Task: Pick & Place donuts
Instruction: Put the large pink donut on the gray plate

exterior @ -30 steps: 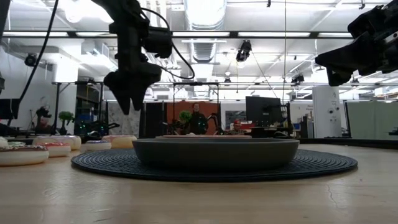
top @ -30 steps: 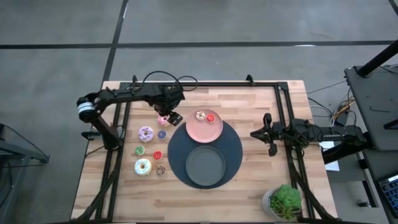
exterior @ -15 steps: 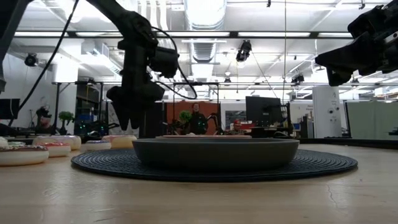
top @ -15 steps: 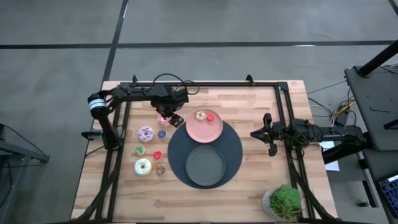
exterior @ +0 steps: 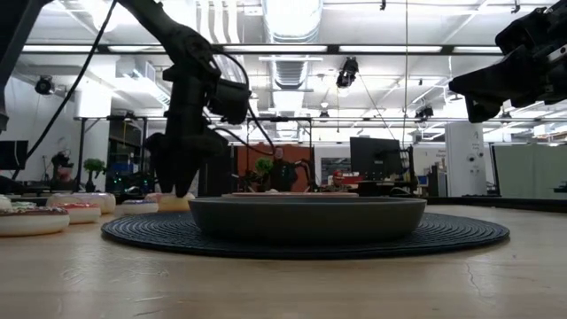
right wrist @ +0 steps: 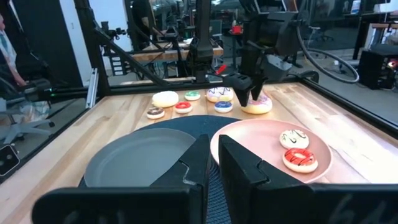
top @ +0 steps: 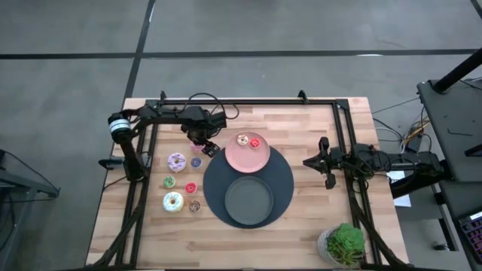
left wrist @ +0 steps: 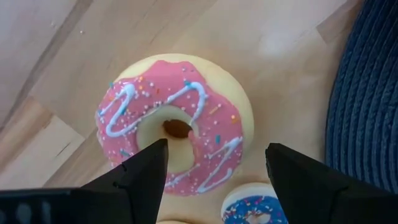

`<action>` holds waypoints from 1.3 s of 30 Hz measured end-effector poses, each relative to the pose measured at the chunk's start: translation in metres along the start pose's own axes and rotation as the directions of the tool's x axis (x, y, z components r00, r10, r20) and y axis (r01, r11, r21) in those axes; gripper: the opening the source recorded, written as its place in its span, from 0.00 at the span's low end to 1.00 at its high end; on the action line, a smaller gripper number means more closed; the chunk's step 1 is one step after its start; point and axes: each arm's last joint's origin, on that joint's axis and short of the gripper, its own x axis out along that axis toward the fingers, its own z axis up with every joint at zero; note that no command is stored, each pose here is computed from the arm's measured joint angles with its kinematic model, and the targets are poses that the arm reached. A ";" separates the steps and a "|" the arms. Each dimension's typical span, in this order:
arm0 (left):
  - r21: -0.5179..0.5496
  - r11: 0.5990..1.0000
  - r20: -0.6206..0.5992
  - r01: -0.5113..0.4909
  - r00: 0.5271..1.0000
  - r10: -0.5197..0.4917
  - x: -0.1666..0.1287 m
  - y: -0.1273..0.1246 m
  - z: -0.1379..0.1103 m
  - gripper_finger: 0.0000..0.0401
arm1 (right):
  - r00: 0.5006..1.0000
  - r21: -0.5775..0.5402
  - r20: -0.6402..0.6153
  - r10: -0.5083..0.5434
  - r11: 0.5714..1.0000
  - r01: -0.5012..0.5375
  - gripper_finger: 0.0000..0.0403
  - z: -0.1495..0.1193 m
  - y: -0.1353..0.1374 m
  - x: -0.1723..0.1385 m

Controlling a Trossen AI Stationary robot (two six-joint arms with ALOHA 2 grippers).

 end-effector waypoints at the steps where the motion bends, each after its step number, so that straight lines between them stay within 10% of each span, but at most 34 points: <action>1: 0.000 1.000 0.002 0.001 1.000 -0.001 0.001 0.000 0.000 0.60 | 1.000 0.000 0.000 0.001 1.000 -0.001 0.07 0.000 0.000 0.000; 39: -0.001 1.000 0.014 0.005 1.000 -0.005 0.018 0.000 0.000 0.60 | 1.000 0.000 0.000 0.001 1.000 -0.001 0.07 0.000 0.000 0.000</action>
